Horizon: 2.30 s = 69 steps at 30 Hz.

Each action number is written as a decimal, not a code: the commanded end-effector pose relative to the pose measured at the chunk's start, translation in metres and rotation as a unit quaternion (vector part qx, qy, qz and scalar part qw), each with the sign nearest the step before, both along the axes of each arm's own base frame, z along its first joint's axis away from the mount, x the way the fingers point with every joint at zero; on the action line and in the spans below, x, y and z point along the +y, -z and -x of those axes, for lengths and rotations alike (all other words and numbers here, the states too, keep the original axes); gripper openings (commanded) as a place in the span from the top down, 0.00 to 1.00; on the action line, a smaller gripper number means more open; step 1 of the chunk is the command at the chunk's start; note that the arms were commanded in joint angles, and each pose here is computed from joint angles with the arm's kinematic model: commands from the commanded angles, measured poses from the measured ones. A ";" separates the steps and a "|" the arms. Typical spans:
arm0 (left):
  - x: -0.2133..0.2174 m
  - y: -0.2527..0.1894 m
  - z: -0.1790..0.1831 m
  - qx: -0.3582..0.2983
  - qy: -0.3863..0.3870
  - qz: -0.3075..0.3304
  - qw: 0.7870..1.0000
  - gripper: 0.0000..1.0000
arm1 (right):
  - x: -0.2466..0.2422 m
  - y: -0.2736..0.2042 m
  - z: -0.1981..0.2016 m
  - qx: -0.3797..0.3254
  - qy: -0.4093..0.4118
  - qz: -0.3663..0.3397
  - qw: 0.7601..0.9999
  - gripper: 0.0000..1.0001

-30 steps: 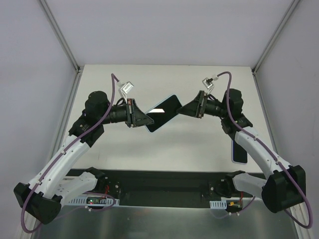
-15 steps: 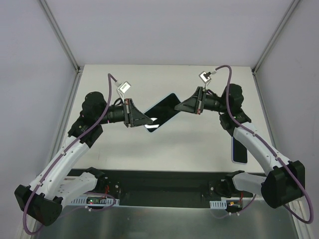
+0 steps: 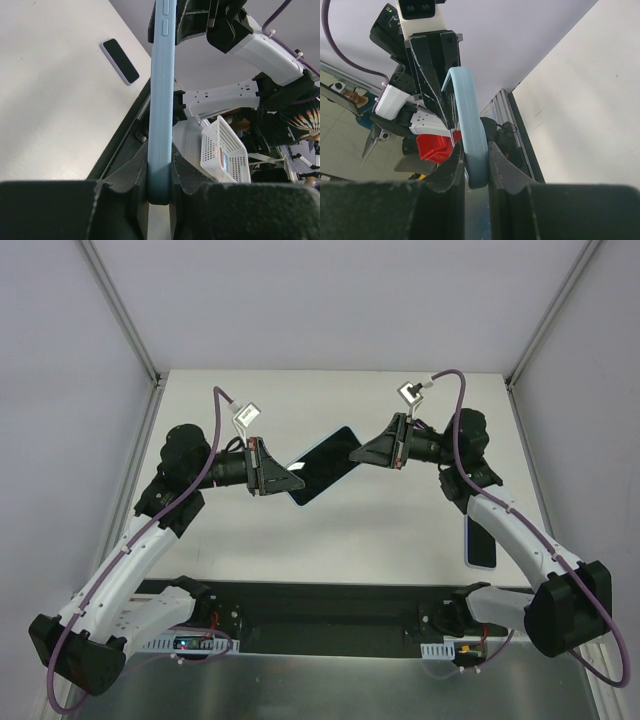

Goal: Take the phone out of the phone case
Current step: Remove the phone case from the phone.

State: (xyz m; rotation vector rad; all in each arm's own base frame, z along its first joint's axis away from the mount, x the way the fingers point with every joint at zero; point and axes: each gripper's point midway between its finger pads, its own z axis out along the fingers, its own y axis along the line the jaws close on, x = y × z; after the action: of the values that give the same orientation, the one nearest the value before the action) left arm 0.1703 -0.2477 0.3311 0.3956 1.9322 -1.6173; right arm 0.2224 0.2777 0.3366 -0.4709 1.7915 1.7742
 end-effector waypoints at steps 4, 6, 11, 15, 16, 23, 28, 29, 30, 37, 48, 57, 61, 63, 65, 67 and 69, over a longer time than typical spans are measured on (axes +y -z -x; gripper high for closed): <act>-0.005 -0.026 0.011 -0.062 0.049 0.035 0.996 0.89 | 0.020 -0.017 0.014 -0.040 -0.067 -0.017 0.997 0.99; -0.006 -0.026 0.014 -0.059 0.060 0.038 0.996 0.86 | 0.023 -0.019 0.013 -0.032 -0.078 -0.024 0.996 0.99; -0.009 -0.028 0.017 -0.051 0.081 0.056 0.994 0.72 | 0.030 -0.025 0.008 -0.026 -0.094 -0.048 0.994 0.99; -0.011 -0.027 0.015 -0.043 0.090 0.062 0.993 0.66 | 0.038 -0.020 0.008 -0.009 -0.108 -0.053 0.993 0.99; -0.011 -0.029 0.015 -0.046 0.091 0.063 0.993 0.65 | 0.039 -0.021 0.008 -0.005 -0.110 -0.054 0.992 0.99; -0.012 -0.036 0.015 -0.055 0.098 0.065 0.992 0.51 | 0.047 -0.022 0.012 -0.011 -0.132 -0.057 0.990 0.99; -0.014 -0.040 0.013 -0.055 0.109 0.067 0.990 0.41 | 0.054 -0.021 0.019 -0.015 -0.160 -0.052 0.986 0.99; -0.015 -0.039 0.012 -0.051 0.111 0.066 0.990 0.41 | 0.055 -0.020 0.018 -0.015 -0.161 -0.051 0.985 0.98; -0.015 -0.040 0.011 -0.053 0.112 0.067 0.990 0.43 | 0.056 -0.019 0.020 -0.015 -0.166 -0.050 0.985 0.99; -0.018 -0.035 0.005 -0.037 0.113 0.064 0.991 1.00 | 0.059 -0.012 0.018 -0.005 -0.171 -0.044 0.984 0.99; -0.014 -0.010 -0.033 0.010 0.015 0.032 0.999 1.00 | 0.045 0.050 -0.023 0.041 -0.031 0.107 0.993 0.18; 0.015 0.013 -0.075 0.057 -0.122 0.010 0.991 1.00 | -0.001 0.071 -0.036 0.061 0.104 0.185 0.975 0.04; 0.029 0.027 -0.102 0.080 -0.208 0.004 0.975 1.00 | -0.011 0.086 -0.035 0.090 0.173 0.225 0.955 0.04; 0.034 0.032 -0.111 0.080 -0.233 0.000 0.969 1.00 | -0.004 0.092 -0.027 0.092 0.179 0.240 0.950 0.04; 0.037 0.033 -0.117 0.071 -0.247 -0.004 0.967 1.00 | 0.002 0.104 -0.019 0.086 0.179 0.283 0.938 0.04; 0.039 0.032 -0.119 0.065 -0.257 -0.004 0.964 1.00 | 0.001 0.114 -0.015 0.141 0.198 0.312 0.918 0.04; 0.046 0.039 -0.124 0.067 -0.286 -0.009 0.956 1.00 | 0.017 0.104 -0.017 0.151 0.195 0.263 0.933 0.03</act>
State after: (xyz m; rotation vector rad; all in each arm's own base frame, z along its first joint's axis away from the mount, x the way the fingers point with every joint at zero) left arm 0.2800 -0.2149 0.2696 -0.2090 2.0573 -1.3360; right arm 0.2301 0.2913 0.2291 -0.1951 2.3805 1.1632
